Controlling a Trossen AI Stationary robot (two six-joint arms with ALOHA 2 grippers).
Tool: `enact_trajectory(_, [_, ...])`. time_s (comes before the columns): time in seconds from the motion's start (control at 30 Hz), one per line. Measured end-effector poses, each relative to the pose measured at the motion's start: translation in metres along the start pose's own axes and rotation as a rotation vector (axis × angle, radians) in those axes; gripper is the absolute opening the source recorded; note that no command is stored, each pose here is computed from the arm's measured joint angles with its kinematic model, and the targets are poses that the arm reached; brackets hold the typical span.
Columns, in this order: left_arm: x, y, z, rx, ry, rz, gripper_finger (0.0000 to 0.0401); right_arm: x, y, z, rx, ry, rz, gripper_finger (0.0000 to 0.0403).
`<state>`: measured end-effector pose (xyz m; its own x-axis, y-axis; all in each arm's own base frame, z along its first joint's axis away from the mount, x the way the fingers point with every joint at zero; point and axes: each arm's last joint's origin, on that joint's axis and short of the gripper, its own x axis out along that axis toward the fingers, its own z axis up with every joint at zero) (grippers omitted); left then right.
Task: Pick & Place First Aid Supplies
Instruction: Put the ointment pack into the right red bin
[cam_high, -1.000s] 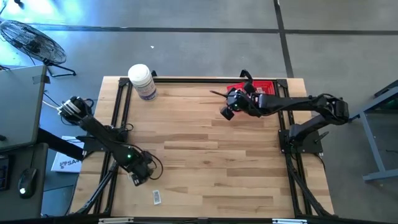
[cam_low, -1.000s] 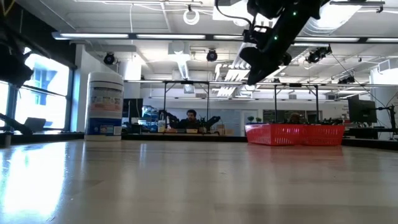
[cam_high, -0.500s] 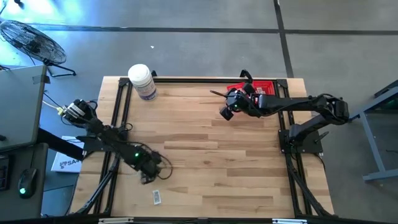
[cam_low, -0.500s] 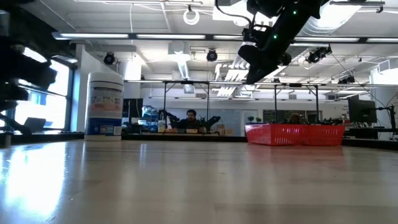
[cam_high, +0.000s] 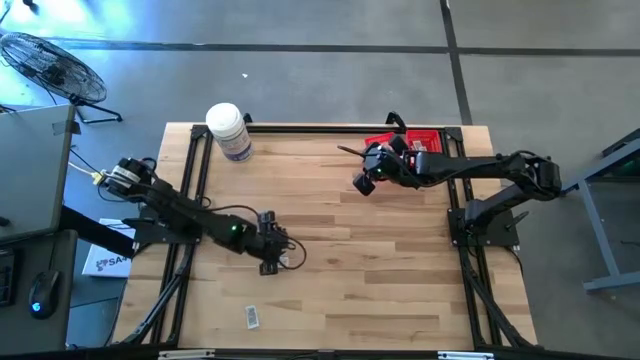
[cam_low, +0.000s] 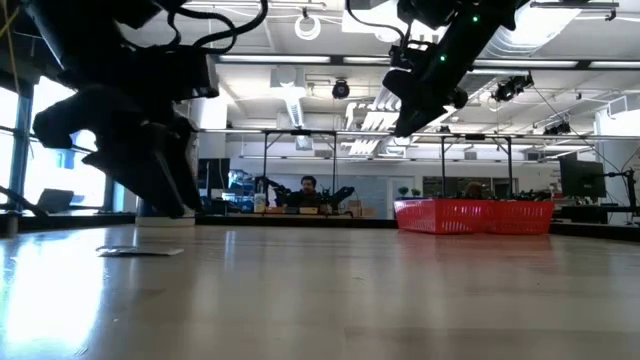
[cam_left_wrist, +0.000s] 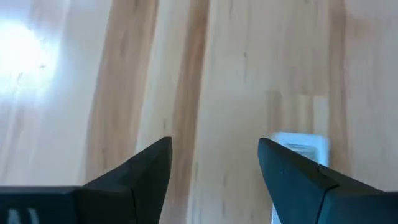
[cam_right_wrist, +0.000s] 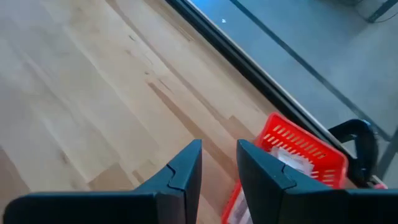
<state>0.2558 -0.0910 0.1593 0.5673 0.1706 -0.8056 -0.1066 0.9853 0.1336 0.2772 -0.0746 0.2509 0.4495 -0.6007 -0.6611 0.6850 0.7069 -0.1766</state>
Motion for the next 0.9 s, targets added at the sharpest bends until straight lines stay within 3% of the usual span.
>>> enact_trajectory(0.37, [-0.01,-0.014,-0.018,-0.057,0.127,-0.05,0.0234,0.0,0.0,0.0,0.004,0.0,0.01,0.0094])
enact_trajectory(0.57, [-0.018,-0.031,-0.025,-0.033,0.114,-0.093,0.0234,0.001,-0.001,0.001,0.005,-0.006,0.005,0.0094])
enact_trajectory(0.77, [-0.019,-0.032,-0.026,-0.001,0.106,-0.07,0.0234,0.001,0.0,0.001,0.012,-0.005,0.011,0.0094])
enact_trajectory(0.9, [-0.013,-0.023,-0.021,-0.042,0.166,-0.154,0.0234,0.0,0.0,0.001,0.012,-0.004,0.017,0.0094])
